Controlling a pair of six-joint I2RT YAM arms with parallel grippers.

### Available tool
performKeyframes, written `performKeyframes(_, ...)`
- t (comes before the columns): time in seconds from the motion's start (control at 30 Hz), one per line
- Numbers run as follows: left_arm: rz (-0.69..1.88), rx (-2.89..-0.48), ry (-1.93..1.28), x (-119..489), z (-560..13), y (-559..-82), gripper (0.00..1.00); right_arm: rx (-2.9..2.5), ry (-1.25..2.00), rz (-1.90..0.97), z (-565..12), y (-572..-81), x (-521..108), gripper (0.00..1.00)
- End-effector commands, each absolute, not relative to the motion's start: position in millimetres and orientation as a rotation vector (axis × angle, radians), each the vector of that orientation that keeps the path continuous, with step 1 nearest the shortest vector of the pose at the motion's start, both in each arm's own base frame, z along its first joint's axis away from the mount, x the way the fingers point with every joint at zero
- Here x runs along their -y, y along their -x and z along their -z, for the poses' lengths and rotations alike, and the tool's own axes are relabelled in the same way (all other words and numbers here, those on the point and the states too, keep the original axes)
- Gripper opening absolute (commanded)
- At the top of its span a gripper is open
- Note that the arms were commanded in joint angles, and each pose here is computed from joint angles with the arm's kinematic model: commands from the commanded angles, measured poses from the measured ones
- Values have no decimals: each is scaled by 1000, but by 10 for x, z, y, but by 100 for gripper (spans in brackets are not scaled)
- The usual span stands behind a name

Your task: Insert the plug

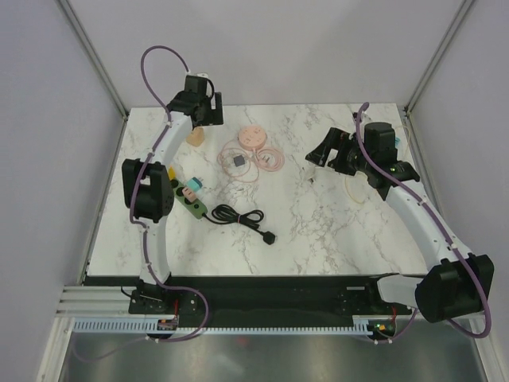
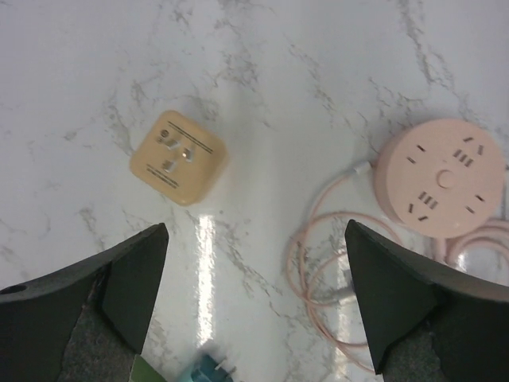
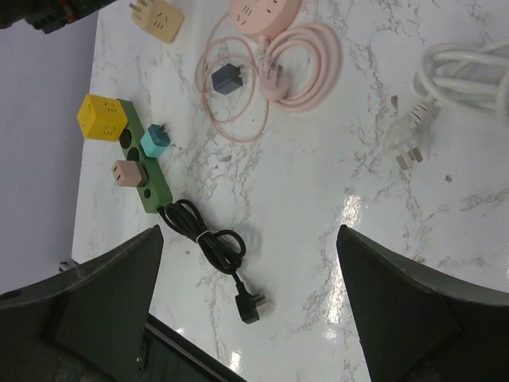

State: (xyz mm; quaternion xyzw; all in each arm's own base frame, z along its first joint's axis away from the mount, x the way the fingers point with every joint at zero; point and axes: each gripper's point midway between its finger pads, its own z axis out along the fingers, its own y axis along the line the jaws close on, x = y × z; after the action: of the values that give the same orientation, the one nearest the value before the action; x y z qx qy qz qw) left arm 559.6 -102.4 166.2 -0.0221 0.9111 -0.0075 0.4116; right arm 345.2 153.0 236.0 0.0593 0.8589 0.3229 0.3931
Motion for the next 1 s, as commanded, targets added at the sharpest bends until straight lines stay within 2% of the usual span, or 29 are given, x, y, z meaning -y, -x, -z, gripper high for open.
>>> performKeyframes(0.0, -282, -2280, -7, 560, -1672, -5770, 100, -2051, -90, -903, -2736, -3474, -1641, 98)
performKeyframes(0.2, -268, -2345, -22, 306, -1376, -5832, 100, -2041, -77, -911, -2785, -3457, -1654, 98)
performKeyframes(0.53, -248, -2419, -191, 282, -963, -5873, 100, -2046, -83, -892, -2767, -3556, -1645, 98)
performKeyframes(0.8, -218, -2443, -205, 225, -851, -5876, 97, -2050, -74, -898, -2764, -3546, -1660, 98)
performKeyframes(0.97, -183, -2408, -201, 368, -1176, -5723, 96, -2046, -72, -887, -2785, -3533, -1643, 98)
